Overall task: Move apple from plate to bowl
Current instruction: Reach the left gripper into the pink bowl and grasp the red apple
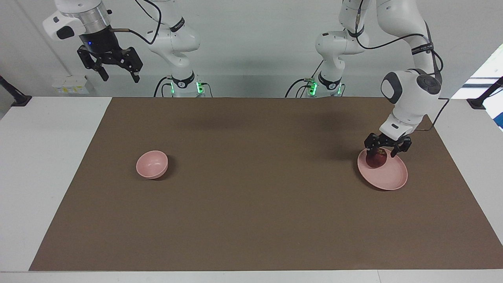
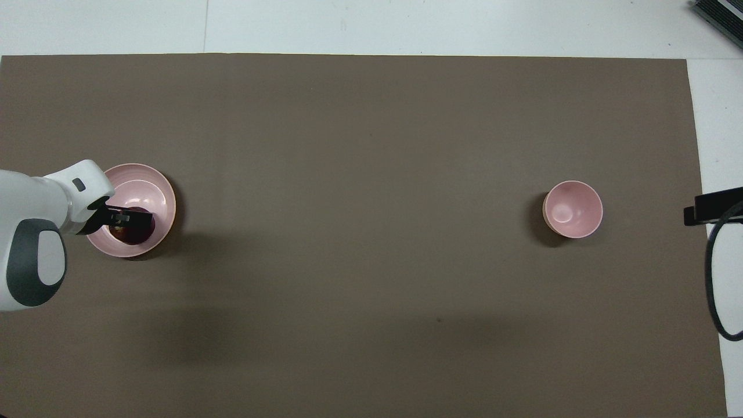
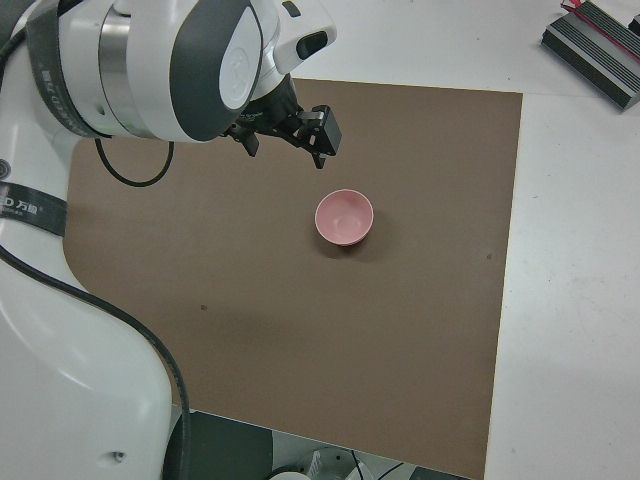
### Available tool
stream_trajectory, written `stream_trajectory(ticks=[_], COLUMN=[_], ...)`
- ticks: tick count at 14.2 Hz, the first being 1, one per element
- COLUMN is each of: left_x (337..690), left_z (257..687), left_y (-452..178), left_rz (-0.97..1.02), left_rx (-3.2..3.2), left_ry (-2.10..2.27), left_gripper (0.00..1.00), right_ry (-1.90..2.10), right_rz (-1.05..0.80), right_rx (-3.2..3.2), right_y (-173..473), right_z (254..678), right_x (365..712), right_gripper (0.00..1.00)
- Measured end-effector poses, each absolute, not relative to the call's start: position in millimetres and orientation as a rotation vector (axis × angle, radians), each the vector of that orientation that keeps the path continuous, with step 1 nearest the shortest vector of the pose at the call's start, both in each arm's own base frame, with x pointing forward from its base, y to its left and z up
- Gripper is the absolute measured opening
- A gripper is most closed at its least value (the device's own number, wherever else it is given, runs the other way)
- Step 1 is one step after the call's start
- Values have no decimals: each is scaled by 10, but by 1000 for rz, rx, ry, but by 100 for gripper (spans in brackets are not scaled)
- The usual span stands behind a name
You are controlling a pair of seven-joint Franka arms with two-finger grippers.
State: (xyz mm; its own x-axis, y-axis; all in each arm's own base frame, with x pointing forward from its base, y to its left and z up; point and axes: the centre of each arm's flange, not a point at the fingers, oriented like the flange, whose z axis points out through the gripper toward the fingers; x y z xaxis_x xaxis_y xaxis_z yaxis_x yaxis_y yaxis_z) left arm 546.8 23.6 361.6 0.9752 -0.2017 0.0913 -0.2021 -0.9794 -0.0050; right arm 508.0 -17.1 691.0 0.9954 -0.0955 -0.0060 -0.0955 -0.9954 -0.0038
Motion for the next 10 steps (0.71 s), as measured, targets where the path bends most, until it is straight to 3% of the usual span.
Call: stream_trajectory(ticks=[6,7,8,10], left_x=[5429,5425,5421,5425], left_z=[3412,3408,3404,3423], left_y=[269,294,322,332], left_rz=[106,105,104,110], left_rx=[3116,3115,3116,3115], left_ry=[-339,-348,-350,-357], left_gripper=[100,93,93,73], right_ry=[150,150,150,150], right_rz=[10,10,10,10], right_rx=[-3134,-3134,-3134,-3134], right_y=[-172,-172,-172,-172], right_z=[6908,6908,6908,6908], right_x=[5080,5080,5080,5080], right_gripper=[100,100,100,100])
